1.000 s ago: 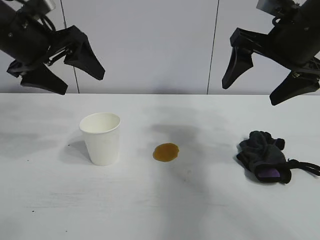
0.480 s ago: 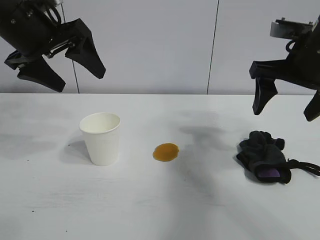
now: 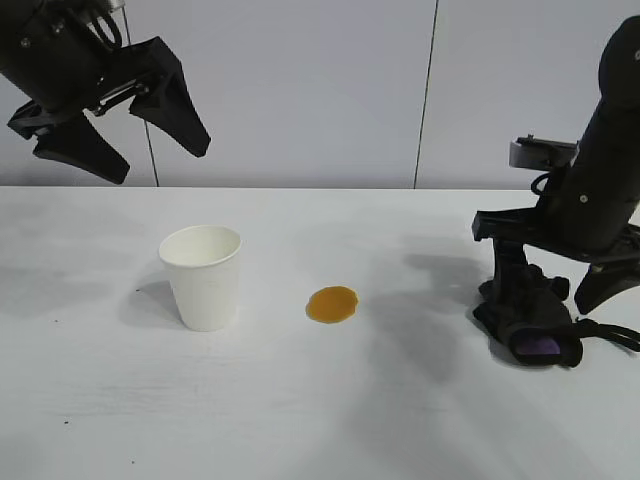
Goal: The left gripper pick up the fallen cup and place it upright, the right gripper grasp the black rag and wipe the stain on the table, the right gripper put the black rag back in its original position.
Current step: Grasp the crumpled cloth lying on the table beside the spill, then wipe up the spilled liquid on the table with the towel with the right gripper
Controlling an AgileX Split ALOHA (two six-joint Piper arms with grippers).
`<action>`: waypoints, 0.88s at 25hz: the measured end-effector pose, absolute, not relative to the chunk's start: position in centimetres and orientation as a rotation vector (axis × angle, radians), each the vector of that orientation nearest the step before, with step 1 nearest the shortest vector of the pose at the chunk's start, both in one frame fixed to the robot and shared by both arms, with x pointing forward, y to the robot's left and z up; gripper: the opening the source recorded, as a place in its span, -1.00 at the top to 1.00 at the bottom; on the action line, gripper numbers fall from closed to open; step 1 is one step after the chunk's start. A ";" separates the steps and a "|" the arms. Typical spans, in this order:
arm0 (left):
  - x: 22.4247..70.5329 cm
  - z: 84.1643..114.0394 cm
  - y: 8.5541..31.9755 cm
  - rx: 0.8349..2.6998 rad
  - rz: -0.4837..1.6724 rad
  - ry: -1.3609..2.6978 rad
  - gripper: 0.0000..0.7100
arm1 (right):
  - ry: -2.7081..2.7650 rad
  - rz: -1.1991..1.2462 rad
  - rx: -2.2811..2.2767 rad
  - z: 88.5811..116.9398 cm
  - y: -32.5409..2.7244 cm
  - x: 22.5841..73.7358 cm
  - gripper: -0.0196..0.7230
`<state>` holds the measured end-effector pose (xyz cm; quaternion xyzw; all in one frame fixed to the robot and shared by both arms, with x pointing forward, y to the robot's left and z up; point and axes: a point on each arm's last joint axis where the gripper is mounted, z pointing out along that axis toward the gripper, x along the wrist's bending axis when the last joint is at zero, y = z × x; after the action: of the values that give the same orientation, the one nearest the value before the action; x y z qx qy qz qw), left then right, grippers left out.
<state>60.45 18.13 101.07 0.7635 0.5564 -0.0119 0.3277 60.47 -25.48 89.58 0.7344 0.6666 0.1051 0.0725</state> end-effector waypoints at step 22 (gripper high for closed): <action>60.4 101.1 18.1 2.000 -0.030 1.456 -0.95 | 2.152 0.789 1.984 98.6 -14.5 62.3 0.69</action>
<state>60.45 18.14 101.06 0.7638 0.5561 -0.0116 0.3273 62.34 -14.50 98.57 0.6534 0.7089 0.2597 0.0549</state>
